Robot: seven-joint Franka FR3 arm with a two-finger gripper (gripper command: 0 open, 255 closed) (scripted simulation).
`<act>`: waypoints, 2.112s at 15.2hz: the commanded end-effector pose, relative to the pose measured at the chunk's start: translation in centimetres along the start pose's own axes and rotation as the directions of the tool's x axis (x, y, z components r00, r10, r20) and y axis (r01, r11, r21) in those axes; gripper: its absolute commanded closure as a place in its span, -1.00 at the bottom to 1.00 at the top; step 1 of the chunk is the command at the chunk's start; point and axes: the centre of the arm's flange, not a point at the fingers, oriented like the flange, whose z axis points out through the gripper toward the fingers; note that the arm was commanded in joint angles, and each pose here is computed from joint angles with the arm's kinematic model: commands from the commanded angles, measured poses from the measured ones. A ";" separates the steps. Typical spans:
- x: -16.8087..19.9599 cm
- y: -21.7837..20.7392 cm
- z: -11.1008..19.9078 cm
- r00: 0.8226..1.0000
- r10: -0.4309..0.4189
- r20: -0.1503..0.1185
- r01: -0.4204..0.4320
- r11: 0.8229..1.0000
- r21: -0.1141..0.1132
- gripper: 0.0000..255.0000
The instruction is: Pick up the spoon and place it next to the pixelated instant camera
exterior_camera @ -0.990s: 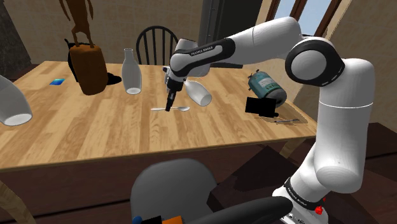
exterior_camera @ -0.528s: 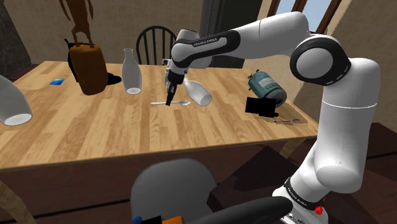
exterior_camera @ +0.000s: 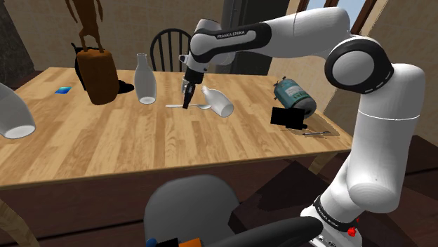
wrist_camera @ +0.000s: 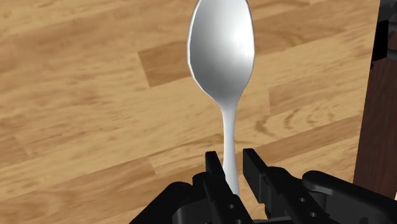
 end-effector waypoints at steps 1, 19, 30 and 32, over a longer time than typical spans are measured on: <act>0.3 -0.1 -1.1 1.000 0.000 0.000 0.000 1.000 0.000 1.00; -4.7 -0.7 -9.0 1.000 0.000 0.000 0.000 1.000 0.000 1.00; -18.8 -0.5 -12.3 1.000 0.000 0.000 0.000 1.000 0.000 1.00; -21.4 -0.5 -12.9 1.000 0.000 0.000 0.000 1.000 0.000 1.00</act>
